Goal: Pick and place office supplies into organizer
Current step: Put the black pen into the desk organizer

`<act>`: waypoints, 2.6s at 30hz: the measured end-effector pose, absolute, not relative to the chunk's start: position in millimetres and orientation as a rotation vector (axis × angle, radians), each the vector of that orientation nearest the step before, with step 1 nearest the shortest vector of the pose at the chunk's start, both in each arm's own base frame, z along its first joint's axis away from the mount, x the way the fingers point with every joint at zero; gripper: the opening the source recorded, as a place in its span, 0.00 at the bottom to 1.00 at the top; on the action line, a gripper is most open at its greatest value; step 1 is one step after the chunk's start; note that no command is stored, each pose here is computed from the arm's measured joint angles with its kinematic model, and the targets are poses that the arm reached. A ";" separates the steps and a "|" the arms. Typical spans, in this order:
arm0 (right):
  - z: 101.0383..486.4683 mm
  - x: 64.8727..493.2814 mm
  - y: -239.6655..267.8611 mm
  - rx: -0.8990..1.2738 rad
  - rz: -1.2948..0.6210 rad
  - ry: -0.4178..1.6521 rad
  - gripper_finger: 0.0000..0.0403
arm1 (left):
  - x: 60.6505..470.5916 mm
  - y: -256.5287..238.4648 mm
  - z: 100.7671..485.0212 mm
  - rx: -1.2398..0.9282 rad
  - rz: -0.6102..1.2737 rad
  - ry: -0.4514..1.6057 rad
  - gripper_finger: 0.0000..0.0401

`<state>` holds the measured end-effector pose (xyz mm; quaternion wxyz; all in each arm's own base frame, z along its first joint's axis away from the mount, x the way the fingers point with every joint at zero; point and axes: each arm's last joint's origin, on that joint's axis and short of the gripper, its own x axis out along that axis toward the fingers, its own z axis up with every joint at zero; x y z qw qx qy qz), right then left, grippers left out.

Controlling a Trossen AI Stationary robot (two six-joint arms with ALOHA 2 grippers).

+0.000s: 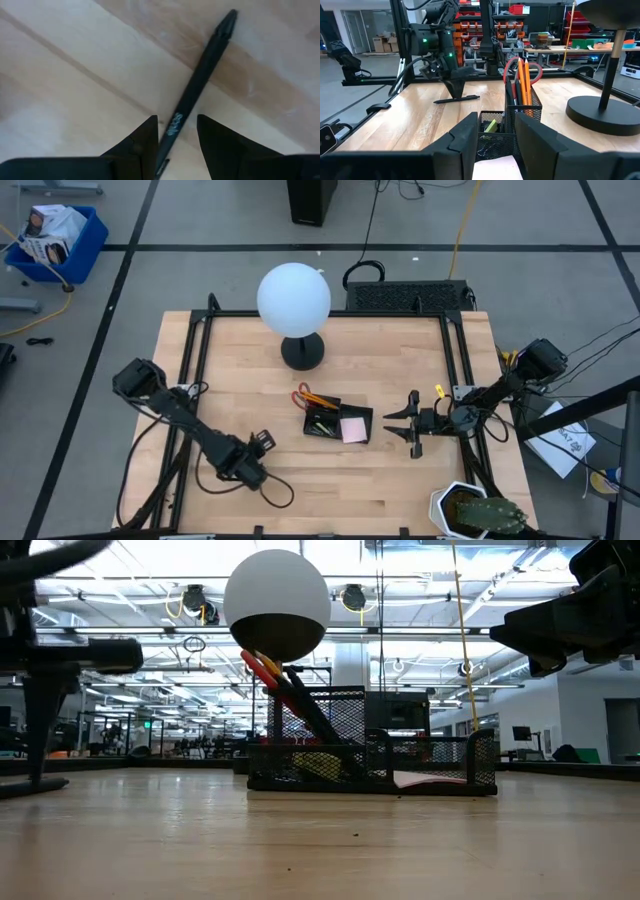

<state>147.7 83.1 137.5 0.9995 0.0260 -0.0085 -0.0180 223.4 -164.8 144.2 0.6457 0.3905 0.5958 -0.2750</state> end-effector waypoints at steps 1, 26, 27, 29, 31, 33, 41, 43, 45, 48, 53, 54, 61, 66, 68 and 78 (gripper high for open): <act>137.5 147.7 83.2 0.052 -0.036 -0.017 0.32 | 224.2 -164.4 143.6 0.871 -0.635 1.360 0.36; 137.5 147.7 83.2 0.052 -0.036 -0.017 0.32 | 231.8 -180.4 133.7 0.795 -0.658 1.269 0.36; 137.5 147.7 83.2 0.052 -0.036 -0.017 0.32 | 232.0 -180.7 133.7 0.787 -0.659 1.267 0.36; 137.6 147.7 83.2 0.052 -0.036 -0.017 0.32 | 232.7 -181.4 133.8 0.780 -0.664 1.257 0.36; 137.5 147.7 83.2 0.052 -0.036 -0.017 0.32 | 235.1 -181.1 134.0 0.765 -0.667 1.242 0.36; 137.5 147.6 83.2 0.052 -0.036 -0.017 0.32 | 237.4 -181.1 134.2 0.742 -0.679 1.228 0.36; 137.5 147.7 83.2 0.052 -0.036 -0.017 0.32 | 240.8 -179.7 134.5 0.721 -0.713 1.214 0.36; 137.5 147.7 83.2 0.052 -0.036 -0.017 0.32 | 240.5 -179.8 134.3 0.730 -0.714 1.213 0.36; 137.6 147.7 83.2 0.052 -0.036 -0.017 0.32 | 240.5 -179.8 134.3 0.741 -0.722 1.209 0.36; 137.5 147.7 83.1 0.052 -0.036 -0.017 0.32 | 240.4 -178.5 134.2 0.743 -0.723 1.218 0.35; 137.5 147.7 83.1 0.052 -0.036 -0.017 0.32 | 237.2 -172.5 127.2 0.706 -0.756 1.240 0.26; 137.5 147.7 83.2 0.052 -0.036 -0.017 0.32 | 236.2 -171.7 125.9 0.695 -0.767 1.244 0.25; 137.4 147.7 83.1 0.052 -0.036 -0.016 0.32 | 234.0 -171.0 122.1 0.681 -0.771 1.231 0.15; 137.6 147.7 83.2 0.053 -0.036 -0.018 0.32 | 235.1 -171.8 121.9 0.643 -0.743 1.223 0.11; 137.5 147.7 83.2 0.052 -0.036 -0.017 0.32 | 236.2 -172.2 122.0 0.608 -0.717 1.221 0.11; 137.6 147.7 83.2 0.052 -0.036 -0.017 0.32 | 244.6 -173.7 129.1 0.370 -0.532 1.171 0.11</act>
